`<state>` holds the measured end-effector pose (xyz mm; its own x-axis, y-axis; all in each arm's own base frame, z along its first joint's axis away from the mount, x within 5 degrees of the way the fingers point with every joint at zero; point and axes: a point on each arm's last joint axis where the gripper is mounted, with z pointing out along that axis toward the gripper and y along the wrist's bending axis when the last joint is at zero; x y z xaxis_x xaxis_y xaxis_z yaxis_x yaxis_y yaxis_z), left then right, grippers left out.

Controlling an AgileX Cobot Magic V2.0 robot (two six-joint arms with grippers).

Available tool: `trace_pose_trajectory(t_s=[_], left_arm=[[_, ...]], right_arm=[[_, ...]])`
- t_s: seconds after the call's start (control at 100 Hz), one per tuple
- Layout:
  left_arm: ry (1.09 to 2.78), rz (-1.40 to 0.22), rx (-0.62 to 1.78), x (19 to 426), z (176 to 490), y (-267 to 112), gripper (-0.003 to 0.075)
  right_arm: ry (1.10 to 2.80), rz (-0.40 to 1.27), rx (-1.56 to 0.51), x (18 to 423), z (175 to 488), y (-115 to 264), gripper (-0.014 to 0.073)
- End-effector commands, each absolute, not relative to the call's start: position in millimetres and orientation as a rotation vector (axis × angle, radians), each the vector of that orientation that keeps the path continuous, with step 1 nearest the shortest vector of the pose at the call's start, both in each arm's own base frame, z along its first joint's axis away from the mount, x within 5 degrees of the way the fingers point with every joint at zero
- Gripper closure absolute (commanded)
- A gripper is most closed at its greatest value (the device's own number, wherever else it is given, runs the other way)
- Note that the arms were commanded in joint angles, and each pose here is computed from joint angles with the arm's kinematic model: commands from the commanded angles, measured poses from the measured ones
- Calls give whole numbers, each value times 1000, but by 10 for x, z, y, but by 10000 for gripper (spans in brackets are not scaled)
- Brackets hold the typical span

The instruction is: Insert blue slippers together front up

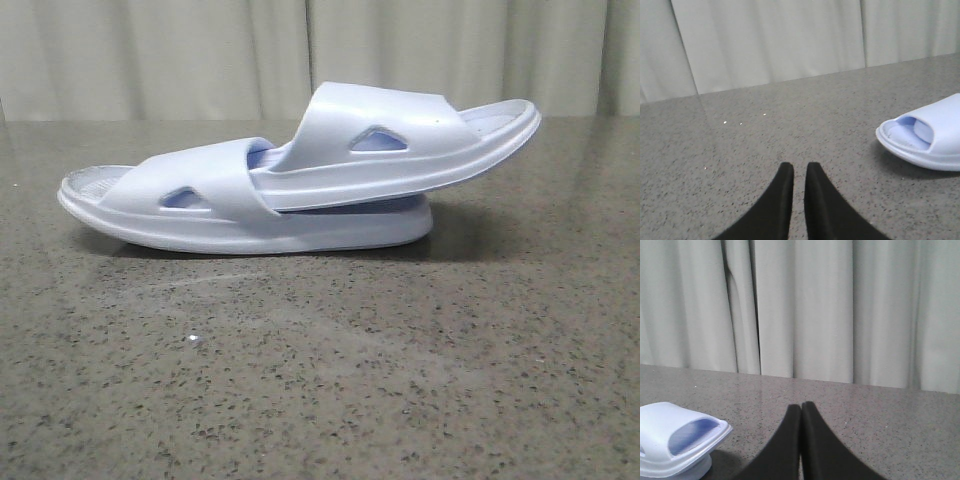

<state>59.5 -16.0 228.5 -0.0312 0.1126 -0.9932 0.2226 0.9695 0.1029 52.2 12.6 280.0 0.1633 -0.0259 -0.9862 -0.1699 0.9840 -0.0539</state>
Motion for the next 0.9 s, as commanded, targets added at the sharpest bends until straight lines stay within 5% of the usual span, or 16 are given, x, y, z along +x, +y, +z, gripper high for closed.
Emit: trace_pose_trajectory(t_s=[0.0,0.38,0.89], left_arm=[[1527,-62,185,586,2338,-102,704],[1502,-77,130,536,2072,-71,704],[1479,-70,135,534,2092,-72,704]], right_arm=[[1360,63,-137,513,2907,87,702],[1360,63,-137,513,2907,87,702],[1360,63,-137,513,2907,87,702]])
